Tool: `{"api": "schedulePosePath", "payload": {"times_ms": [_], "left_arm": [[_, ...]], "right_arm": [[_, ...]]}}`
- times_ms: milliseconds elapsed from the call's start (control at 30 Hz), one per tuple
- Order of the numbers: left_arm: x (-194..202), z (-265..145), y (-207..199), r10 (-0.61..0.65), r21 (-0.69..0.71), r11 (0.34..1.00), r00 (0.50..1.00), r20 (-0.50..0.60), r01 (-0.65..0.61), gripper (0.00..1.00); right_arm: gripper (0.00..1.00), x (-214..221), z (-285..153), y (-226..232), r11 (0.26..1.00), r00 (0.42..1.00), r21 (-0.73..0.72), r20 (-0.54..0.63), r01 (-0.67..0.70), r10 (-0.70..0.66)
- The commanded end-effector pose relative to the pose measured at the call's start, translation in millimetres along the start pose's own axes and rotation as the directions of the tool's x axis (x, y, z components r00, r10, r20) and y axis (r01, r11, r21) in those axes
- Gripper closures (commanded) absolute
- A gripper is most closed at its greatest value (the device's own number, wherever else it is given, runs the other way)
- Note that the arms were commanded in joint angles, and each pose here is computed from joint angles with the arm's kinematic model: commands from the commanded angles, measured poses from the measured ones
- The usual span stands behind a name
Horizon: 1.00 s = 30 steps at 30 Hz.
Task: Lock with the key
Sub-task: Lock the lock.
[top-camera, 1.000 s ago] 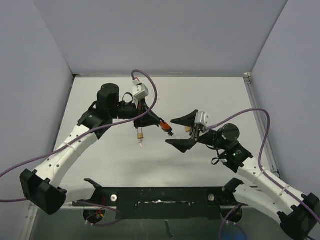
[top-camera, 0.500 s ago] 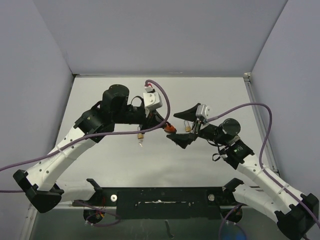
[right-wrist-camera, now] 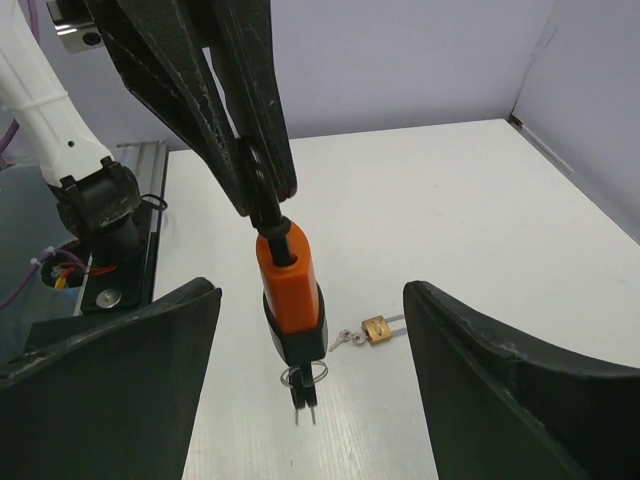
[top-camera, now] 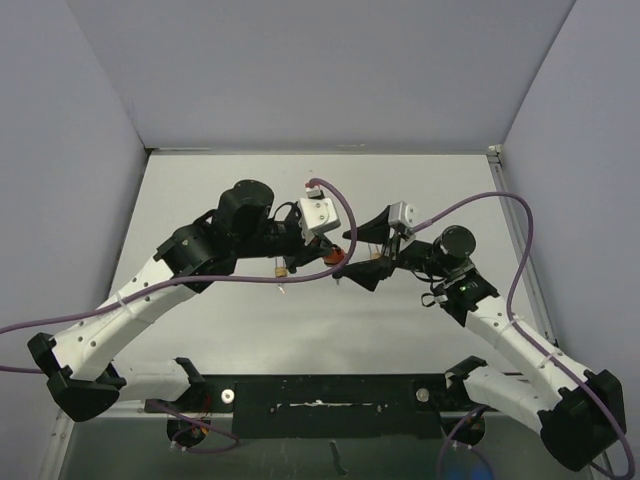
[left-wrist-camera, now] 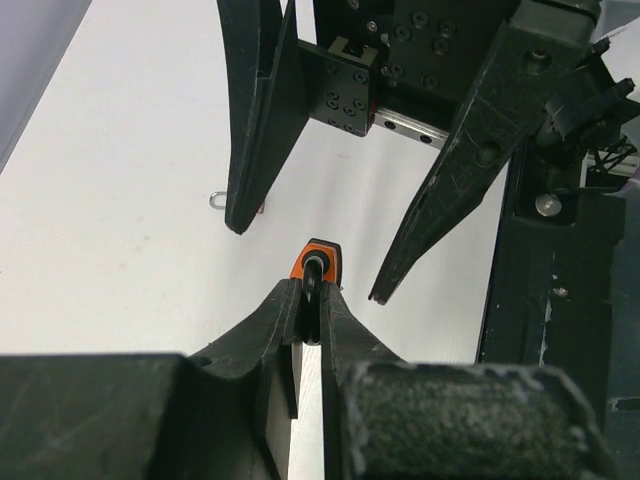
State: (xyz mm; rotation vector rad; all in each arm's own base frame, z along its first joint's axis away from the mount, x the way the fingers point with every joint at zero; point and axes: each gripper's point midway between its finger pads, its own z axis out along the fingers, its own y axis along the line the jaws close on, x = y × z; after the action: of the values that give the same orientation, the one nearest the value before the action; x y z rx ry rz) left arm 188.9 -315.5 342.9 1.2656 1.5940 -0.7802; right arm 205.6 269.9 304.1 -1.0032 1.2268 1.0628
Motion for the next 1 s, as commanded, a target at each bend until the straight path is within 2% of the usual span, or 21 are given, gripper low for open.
{"api": "schedulePosePath", "payload": {"times_ms": [0, 267, 467, 633, 967], "left_arm": [[-23, -7, 9, 0.056, -0.054, 0.997, 0.995, 0.087, -0.051, 1.00], [-3, 11, 5, 0.068, -0.033, 0.997, 0.987, 0.146, -0.064, 1.00], [-7, 15, 5, 0.066, -0.021, 0.998, 0.982, 0.177, -0.063, 1.00], [-16, 12, -5, 0.074, 0.025, 0.996, 0.964, 0.254, -0.083, 1.00], [-9, 13, -10, 0.040, 0.116, 0.991, 0.969, 0.246, -0.070, 1.00]], "right_arm": [[0.25, -8, -1, 8, 0.995, 0.998, -0.101, 0.070, 0.006, 0.001], [0.25, 18, -6, 10, 0.996, 0.998, -0.094, 0.058, -0.003, 0.008], [0.25, 31, -10, 10, 0.997, 0.999, -0.070, 0.033, -0.016, 0.019], [0.27, 40, -11, 10, 0.998, 0.999, -0.055, 0.028, -0.019, 0.020], [0.29, 49, -8, 4, 0.999, 0.999, -0.028, 0.009, -0.037, 0.037]]}}
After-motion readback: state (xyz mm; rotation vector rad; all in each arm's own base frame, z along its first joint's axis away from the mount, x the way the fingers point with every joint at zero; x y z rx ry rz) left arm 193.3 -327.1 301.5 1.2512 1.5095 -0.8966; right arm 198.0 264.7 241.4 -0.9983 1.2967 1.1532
